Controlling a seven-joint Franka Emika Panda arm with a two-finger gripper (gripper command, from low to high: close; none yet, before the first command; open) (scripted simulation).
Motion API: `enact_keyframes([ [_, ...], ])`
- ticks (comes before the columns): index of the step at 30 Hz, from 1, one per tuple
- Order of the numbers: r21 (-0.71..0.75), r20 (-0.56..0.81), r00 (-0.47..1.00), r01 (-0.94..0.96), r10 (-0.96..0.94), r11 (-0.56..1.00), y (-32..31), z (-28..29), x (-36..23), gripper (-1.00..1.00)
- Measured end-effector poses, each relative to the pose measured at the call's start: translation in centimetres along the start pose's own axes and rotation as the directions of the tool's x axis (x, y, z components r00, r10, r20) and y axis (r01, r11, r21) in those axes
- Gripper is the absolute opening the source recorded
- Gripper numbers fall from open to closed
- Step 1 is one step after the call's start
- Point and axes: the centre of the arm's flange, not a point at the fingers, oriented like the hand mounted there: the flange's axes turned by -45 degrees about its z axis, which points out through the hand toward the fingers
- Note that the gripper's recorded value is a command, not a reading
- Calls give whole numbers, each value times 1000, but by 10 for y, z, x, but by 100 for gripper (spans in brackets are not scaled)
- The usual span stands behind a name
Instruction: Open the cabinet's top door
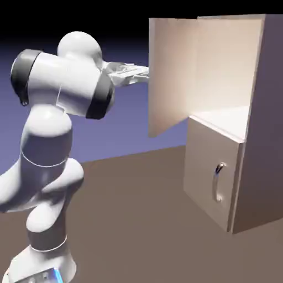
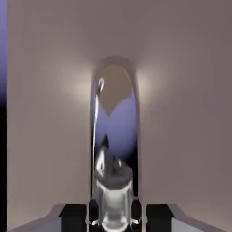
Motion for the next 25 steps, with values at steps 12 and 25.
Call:
enact_keyframes([
  [12, 243, 0, 1000, 0, 0, 970, 44, -64, 0, -100],
  [25, 478, 0, 1000, 0, 0, 878, 101, -109, 0, 100],
])
